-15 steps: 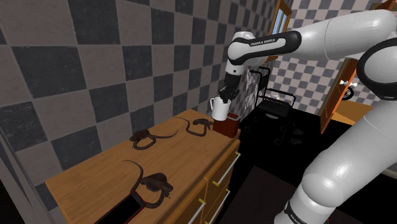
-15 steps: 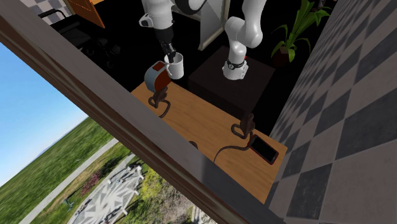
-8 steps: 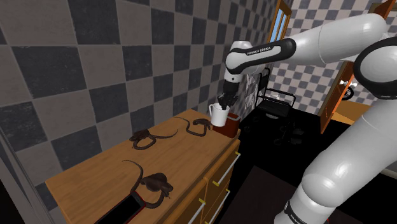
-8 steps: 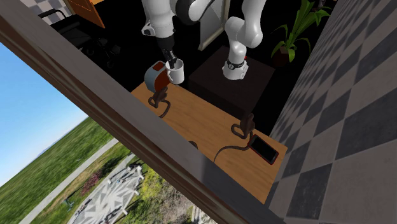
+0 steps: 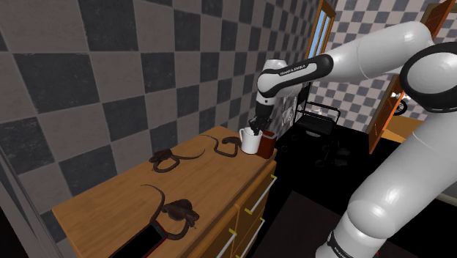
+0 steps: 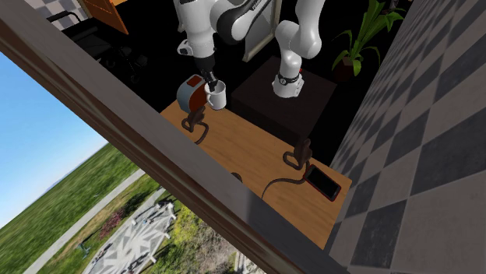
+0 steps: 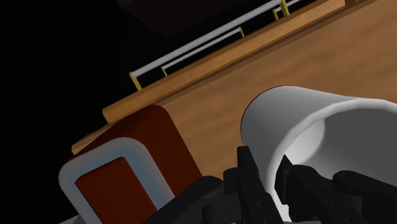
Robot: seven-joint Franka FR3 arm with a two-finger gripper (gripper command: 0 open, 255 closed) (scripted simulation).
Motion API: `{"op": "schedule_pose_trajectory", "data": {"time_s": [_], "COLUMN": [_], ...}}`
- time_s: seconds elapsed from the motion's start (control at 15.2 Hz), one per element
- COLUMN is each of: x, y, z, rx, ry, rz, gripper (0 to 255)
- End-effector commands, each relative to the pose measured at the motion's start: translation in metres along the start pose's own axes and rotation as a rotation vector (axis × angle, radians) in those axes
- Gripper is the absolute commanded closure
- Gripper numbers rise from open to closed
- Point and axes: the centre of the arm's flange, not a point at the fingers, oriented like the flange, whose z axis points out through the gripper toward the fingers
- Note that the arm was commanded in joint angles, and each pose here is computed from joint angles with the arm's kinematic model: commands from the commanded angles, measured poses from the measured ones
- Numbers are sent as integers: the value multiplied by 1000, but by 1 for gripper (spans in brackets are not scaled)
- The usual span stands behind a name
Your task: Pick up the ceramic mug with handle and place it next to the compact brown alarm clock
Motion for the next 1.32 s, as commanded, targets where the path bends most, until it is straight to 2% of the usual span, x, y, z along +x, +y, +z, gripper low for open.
{"op": "schedule_pose_trajectory", "data": {"time_s": [0.0,0.86,1.25], "x": [-1,-1,-1], "y": [1,5,5], "z": [10,78,78], "rx": [0,0,0], "ry": [1,1,1], "rz": [0,0,0], "gripper": [255,255,255]}}
